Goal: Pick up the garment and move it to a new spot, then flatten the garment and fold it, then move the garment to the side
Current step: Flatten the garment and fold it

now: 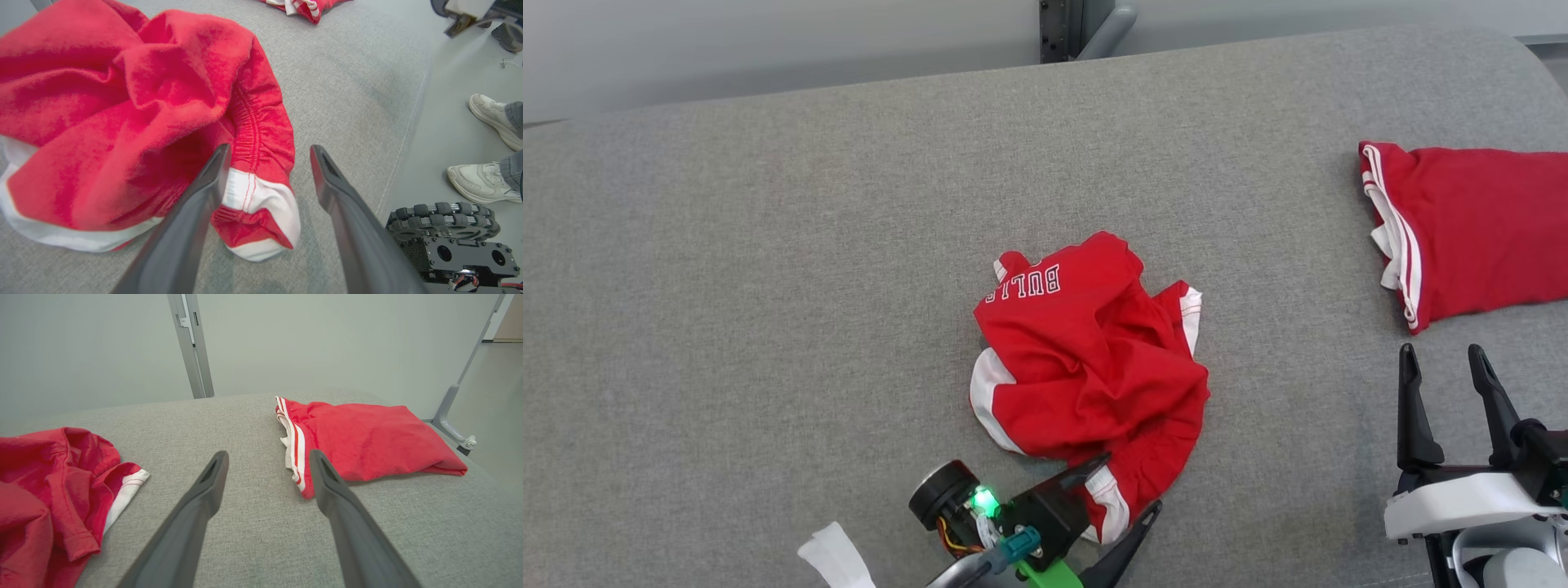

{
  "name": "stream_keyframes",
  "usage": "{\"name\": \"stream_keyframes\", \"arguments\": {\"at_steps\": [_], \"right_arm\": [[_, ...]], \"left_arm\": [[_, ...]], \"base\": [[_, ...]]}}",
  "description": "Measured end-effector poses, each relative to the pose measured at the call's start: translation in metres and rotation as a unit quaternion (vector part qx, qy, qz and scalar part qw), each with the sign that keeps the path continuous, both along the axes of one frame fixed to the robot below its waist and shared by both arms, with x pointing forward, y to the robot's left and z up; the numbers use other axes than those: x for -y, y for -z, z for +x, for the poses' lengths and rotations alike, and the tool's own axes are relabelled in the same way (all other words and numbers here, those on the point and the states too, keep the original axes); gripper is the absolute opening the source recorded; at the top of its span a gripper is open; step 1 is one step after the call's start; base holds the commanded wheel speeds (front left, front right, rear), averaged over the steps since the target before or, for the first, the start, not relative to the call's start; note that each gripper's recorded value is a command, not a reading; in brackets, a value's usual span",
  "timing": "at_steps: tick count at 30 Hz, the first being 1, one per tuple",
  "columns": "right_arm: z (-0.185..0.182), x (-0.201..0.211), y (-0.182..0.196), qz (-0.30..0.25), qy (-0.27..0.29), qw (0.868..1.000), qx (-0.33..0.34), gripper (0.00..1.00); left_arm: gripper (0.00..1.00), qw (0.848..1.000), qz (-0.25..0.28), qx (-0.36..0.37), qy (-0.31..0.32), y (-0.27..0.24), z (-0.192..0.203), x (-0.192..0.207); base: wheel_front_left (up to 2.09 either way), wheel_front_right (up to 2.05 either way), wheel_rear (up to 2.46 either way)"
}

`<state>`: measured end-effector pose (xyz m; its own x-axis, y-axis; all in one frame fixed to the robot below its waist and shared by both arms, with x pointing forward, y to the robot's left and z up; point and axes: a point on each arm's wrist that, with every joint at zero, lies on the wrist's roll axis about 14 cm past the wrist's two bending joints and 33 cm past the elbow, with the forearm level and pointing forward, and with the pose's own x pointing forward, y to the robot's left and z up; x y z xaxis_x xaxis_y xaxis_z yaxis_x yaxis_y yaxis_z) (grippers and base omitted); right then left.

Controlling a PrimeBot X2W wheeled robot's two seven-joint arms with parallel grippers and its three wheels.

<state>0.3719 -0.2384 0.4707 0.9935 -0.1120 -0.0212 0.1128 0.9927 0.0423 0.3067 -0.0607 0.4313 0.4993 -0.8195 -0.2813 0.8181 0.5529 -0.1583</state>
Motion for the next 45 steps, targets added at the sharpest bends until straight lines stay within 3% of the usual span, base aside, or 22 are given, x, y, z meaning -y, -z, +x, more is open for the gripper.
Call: {"name": "stream_keyframes", "arguments": {"at_steps": [5, 9, 15, 26, 28, 29, 31, 32, 33, 39, 45], "right_arm": [[-0.003, -0.001, -0.007, 0.001, -0.002, 1.0, 0.01, 1.0], [-0.003, -0.005, -0.009, 0.005, -0.006, 1.0, 0.014, 1.0], [-0.006, 0.0, -0.007, 0.008, 0.002, 1.0, 0.011, 1.0], [-0.017, 0.016, -0.002, 0.009, 0.029, 1.0, 0.001, 1.0], [-0.018, 0.017, -0.001, 0.009, 0.031, 0.999, 0.0, 1.0], [-0.018, 0.018, -0.001, 0.009, 0.032, 0.999, 0.0, 1.0], [-0.018, 0.019, -0.001, 0.01, 0.033, 0.999, 0.0, 1.0], [-0.018, 0.019, -0.001, 0.01, 0.033, 0.999, 0.0, 1.0], [-0.018, 0.018, -0.001, 0.011, 0.033, 0.999, 0.0, 1.0], [-0.017, 0.018, -0.002, 0.011, 0.033, 0.999, 0.002, 1.0], [-0.017, 0.019, -0.003, 0.01, 0.034, 0.999, 0.003, 1.0]], "left_arm": [[1.0, 1.0, -0.03, 0.003, 0.005, -0.036, 0.0, -0.001], [1.0, 0.999, -0.023, -0.023, 0.019, -0.038, -0.005, -0.001], [1.0, 0.997, 0.033, -0.052, 0.042, -0.012, -0.002, -0.003], [1.0, 0.99, 0.081, -0.101, 0.049, 0.03, 0.0, -0.008], [0.71, 0.99, 0.081, -0.105, 0.05, 0.031, 0.0, -0.008], [0.49, 0.99, 0.079, -0.107, 0.052, 0.031, -0.001, -0.007], [0.28, 0.989, 0.082, -0.111, 0.057, 0.033, -0.004, -0.006], [0.06, 0.989, 0.081, -0.112, 0.059, 0.032, -0.004, -0.005], [0.0, 0.988, 0.082, -0.113, 0.061, 0.032, -0.005, -0.004], [0.0, 0.989, 0.068, -0.112, 0.074, 0.022, -0.009, 0.001], [0.0, 0.995, -0.027, -0.076, 0.061, -0.035, 0.018, 0.022]], "base": [[0.0, 0.0, 0.0], [0.0, 0.0, 0.0], [0.0, 0.0, 0.0], [0.0, 0.0, 0.0], [0.0, 0.0, 0.0], [0.0, 0.0, 0.0], [0.0, 0.0, 0.0], [0.0, 0.0, 0.0], [0.0, 0.0, 0.0], [0.0, 0.0, 0.0], [0.0, 0.0, 0.0]]}}
